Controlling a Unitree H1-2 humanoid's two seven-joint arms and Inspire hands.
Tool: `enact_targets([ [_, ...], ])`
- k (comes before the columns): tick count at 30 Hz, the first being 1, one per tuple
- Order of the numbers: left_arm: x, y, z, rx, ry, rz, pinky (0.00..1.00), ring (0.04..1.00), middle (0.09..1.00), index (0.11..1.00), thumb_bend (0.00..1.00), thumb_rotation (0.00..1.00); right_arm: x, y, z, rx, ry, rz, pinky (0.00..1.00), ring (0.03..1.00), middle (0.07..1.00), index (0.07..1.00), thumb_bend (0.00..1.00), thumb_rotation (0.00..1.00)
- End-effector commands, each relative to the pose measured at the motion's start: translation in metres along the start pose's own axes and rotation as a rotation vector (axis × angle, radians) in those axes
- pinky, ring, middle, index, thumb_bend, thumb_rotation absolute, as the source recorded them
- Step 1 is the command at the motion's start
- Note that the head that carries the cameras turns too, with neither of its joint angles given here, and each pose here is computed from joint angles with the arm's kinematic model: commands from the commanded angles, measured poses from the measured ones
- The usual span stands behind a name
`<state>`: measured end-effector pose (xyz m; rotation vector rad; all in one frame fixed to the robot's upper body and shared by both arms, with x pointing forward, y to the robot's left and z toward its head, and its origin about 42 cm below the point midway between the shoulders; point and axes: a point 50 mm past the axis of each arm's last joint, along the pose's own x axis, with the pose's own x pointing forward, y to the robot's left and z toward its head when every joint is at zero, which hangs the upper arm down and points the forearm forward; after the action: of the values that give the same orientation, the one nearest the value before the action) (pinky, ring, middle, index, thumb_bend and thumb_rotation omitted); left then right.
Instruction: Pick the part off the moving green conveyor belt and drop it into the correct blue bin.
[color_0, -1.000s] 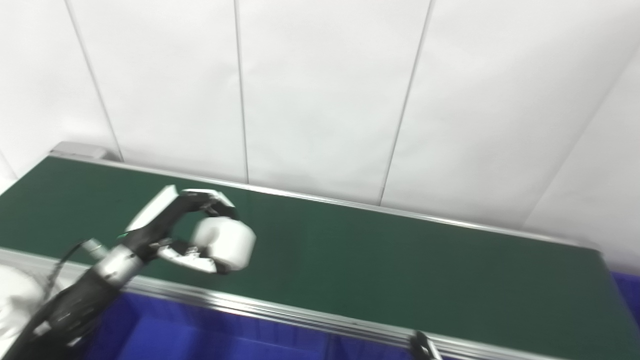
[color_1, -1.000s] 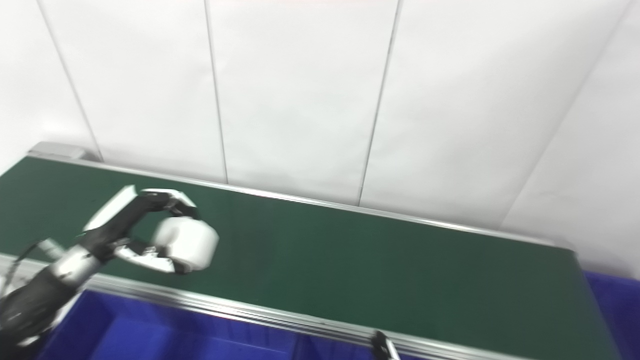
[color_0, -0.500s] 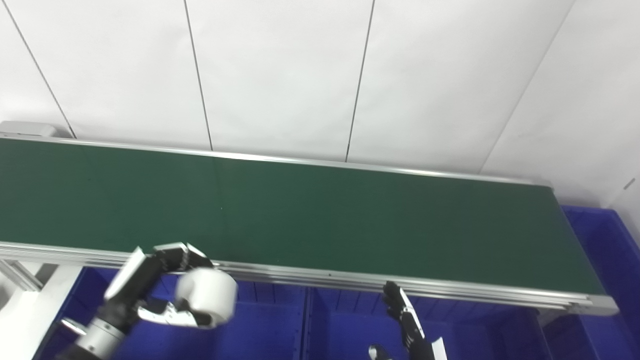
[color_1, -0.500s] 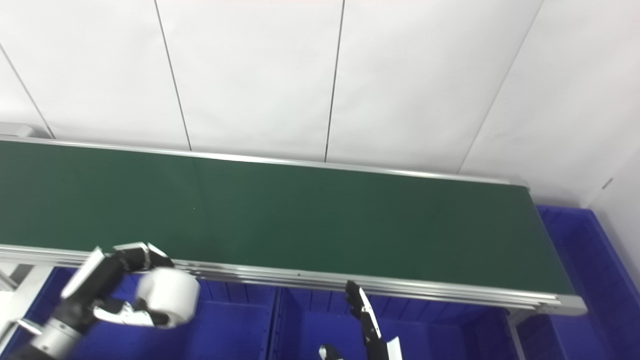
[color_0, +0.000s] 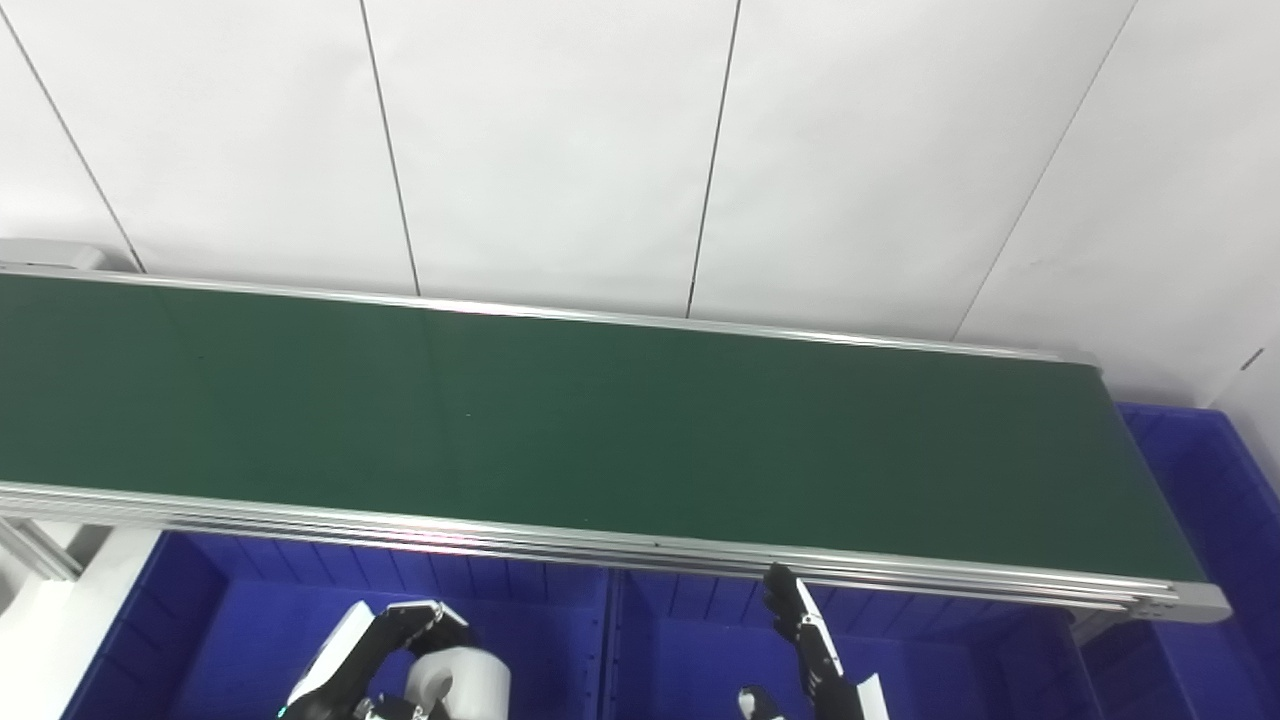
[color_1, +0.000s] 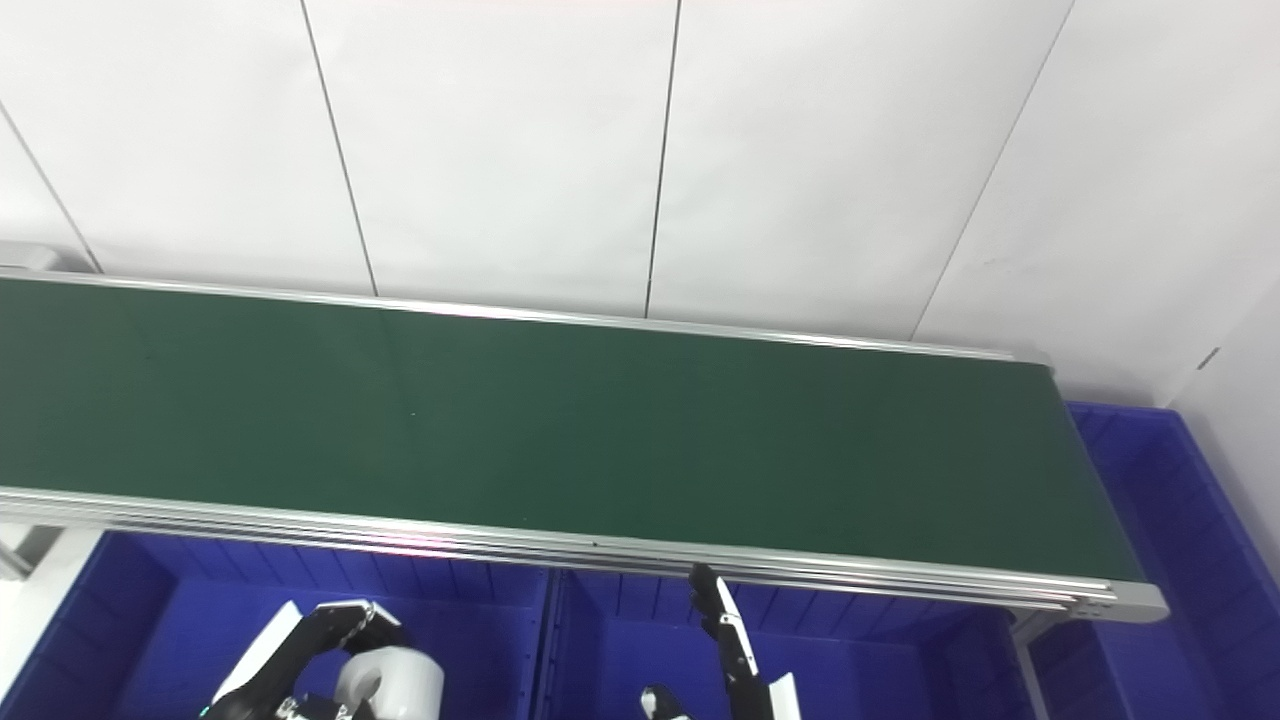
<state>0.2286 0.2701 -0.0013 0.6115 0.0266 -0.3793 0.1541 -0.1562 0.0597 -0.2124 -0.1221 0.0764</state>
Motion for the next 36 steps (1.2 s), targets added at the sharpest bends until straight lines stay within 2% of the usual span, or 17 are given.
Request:
enact_targets([
  [1, 0.012, 0.011, 0.006, 0.069, -0.018, 0.006, 0.62, 0.611, 0.651, 0.513, 0.5, 0.05, 0.004, 0.0, 0.007, 0.013, -0.044, -0.01, 0.92, 0.92, 0.925, 0.948, 0.73, 0.86],
  [3, 0.015, 0.01, 0.009, 0.103, 0.029, -0.027, 0.73, 0.792, 0.816, 0.782, 0.63, 0.32, 0.003, 0.0, 0.007, 0.012, -0.042, -0.011, 0.92, 0.915, 0.922, 0.947, 0.73, 0.86],
  [5, 0.016, 0.009, 0.012, 0.106, 0.04, -0.037, 0.85, 0.916, 0.939, 0.934, 0.71, 0.47, 0.003, 0.001, 0.006, 0.013, -0.038, -0.013, 0.91, 0.913, 0.919, 0.944, 0.73, 0.86],
  [8, 0.016, 0.008, 0.017, 0.048, 0.004, -0.018, 0.95, 0.986, 0.995, 0.995, 0.76, 0.54, 0.002, 0.001, 0.006, 0.008, -0.032, -0.013, 0.91, 0.911, 0.918, 0.943, 0.73, 0.86],
  [11, 0.013, 0.009, 0.021, -0.042, -0.053, 0.009, 0.92, 0.968, 0.995, 1.0, 0.76, 0.56, 0.001, 0.002, 0.005, 0.005, -0.028, -0.013, 0.9, 0.911, 0.918, 0.943, 0.74, 0.86],
  [14, 0.008, 0.01, 0.032, -0.203, -0.135, 0.026, 0.86, 0.934, 0.973, 0.973, 0.8, 0.6, 0.001, 0.003, 0.005, 0.012, -0.024, -0.012, 0.9, 0.908, 0.914, 0.941, 0.75, 0.85],
  [16, 0.003, 0.012, 0.043, -0.305, -0.19, 0.028, 0.9, 0.942, 0.96, 0.956, 0.82, 0.62, 0.001, 0.003, 0.005, 0.007, -0.02, -0.003, 0.91, 0.914, 0.92, 0.946, 0.74, 0.86],
  [19, -0.003, 0.012, 0.054, -0.389, -0.245, 0.024, 0.93, 0.934, 0.943, 0.937, 0.76, 0.58, 0.002, 0.004, 0.004, -0.004, -0.013, 0.004, 0.91, 0.92, 0.921, 0.954, 0.75, 0.87],
  [23, -0.011, 0.009, 0.066, -0.464, -0.298, 0.047, 0.9, 0.913, 0.92, 0.919, 0.78, 0.63, 0.001, 0.004, 0.002, 0.012, 0.004, -0.001, 0.92, 0.921, 0.925, 0.956, 0.74, 0.84],
  [30, -0.016, 0.0, 0.068, -0.519, -0.311, 0.052, 0.89, 0.916, 0.926, 0.923, 0.75, 0.7, 0.001, 0.007, 0.001, 0.034, 0.026, -0.003, 0.94, 0.936, 0.939, 0.968, 0.74, 0.85],
  [36, -0.019, -0.001, 0.064, -0.536, -0.305, 0.056, 0.88, 0.912, 0.927, 0.924, 0.71, 0.69, 0.001, 0.008, 0.001, 0.058, 0.037, 0.001, 0.96, 0.953, 0.951, 0.979, 0.72, 0.87],
])
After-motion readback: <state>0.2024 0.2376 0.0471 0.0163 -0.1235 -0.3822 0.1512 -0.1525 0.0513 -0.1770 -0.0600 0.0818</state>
